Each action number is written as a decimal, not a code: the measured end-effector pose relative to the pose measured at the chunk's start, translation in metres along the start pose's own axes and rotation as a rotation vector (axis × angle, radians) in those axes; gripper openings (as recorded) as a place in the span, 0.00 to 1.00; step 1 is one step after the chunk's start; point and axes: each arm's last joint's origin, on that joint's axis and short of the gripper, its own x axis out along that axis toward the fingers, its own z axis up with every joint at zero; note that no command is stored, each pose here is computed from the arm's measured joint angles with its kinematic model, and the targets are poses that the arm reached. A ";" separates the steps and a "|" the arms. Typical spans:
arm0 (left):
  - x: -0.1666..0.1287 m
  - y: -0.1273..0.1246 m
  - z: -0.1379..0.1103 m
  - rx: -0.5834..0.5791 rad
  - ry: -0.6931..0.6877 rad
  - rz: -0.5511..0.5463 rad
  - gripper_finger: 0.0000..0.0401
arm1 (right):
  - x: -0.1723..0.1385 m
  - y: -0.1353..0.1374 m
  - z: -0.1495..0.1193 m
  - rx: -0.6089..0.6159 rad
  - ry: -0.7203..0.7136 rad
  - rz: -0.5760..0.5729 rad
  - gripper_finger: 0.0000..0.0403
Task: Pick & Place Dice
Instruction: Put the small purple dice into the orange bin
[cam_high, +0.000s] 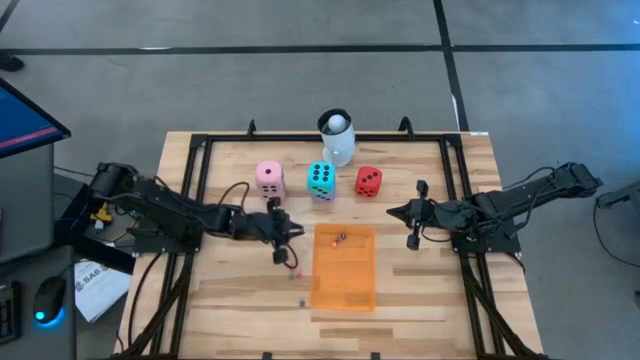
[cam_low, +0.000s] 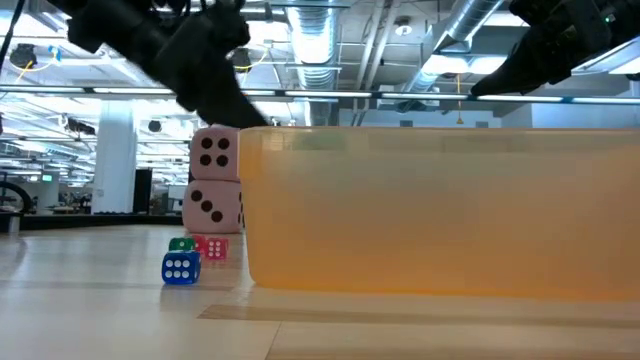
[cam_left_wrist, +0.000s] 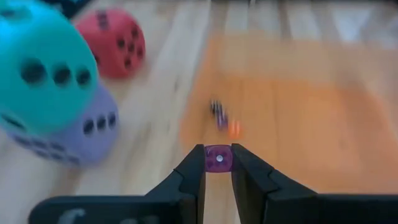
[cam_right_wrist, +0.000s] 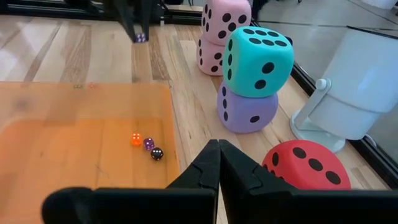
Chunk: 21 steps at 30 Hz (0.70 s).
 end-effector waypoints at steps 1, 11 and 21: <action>0.000 0.001 0.004 -0.004 -0.032 0.001 0.12 | 0.000 0.000 0.000 0.001 -0.001 0.000 0.00; 0.002 0.009 0.017 -0.026 -0.155 0.019 0.12 | 0.000 0.000 0.001 0.003 -0.005 0.001 0.00; 0.027 0.001 0.009 -0.042 -0.202 0.014 0.12 | 0.000 0.000 0.001 0.003 -0.005 0.000 0.00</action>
